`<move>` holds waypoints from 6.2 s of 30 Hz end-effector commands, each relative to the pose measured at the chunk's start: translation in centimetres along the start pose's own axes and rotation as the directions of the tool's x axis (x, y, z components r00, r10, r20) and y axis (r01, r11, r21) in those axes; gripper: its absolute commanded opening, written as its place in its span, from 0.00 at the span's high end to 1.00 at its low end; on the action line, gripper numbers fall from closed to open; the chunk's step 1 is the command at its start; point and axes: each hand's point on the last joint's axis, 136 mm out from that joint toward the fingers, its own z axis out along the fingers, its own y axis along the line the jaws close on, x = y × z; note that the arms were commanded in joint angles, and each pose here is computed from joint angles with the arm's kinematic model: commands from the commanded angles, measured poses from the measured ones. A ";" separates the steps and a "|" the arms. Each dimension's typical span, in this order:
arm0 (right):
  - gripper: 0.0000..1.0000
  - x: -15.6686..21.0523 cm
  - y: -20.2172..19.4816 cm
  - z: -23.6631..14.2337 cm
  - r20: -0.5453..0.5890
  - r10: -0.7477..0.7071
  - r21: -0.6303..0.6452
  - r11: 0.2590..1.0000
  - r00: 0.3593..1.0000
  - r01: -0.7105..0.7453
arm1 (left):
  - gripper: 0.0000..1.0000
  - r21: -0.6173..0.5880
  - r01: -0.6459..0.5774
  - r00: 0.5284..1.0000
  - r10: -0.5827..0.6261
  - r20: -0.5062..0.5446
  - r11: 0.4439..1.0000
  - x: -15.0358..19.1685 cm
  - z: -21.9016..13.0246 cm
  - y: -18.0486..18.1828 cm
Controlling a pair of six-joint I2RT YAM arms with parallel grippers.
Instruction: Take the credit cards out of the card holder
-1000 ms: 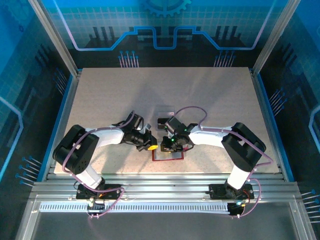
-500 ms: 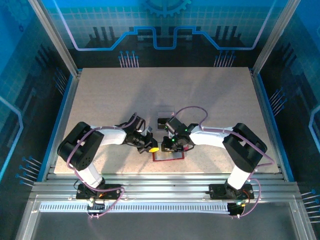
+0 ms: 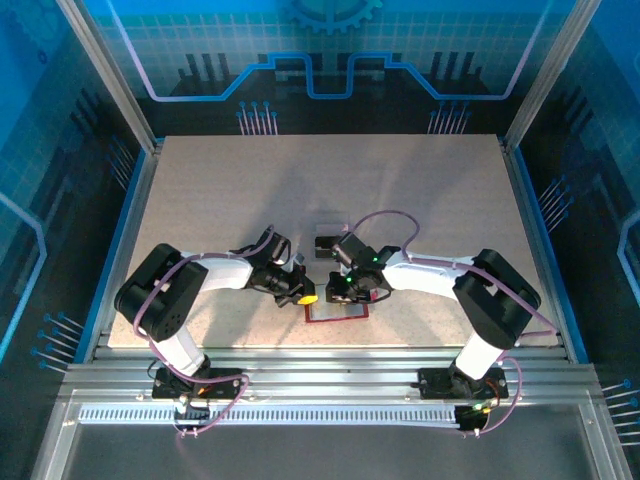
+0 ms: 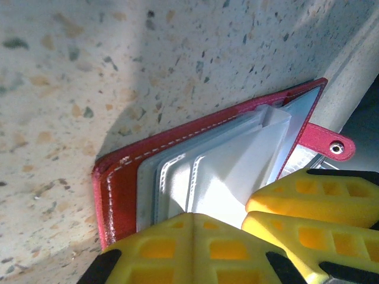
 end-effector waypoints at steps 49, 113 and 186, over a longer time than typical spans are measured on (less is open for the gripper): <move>0.87 0.3 -2.2 -0.2 -0.014 0.025 0.066 0.998 1.000 -0.024 | 0.73 0.090 0.007 1.000 -0.007 0.005 0.996 0.5 -1.1 -3.2; 0.74 -2.6 -8.9 -6.1 0.081 0.084 0.080 0.993 0.993 -0.091 | 0.70 0.126 -0.083 0.994 0.091 -0.059 0.989 2.0 3.7 -9.4; 0.82 -1.6 2.5 -2.3 0.006 0.045 -0.235 0.971 0.999 -0.043 | 0.89 -0.133 -0.079 0.997 0.076 -0.026 0.988 1.7 0.0 0.6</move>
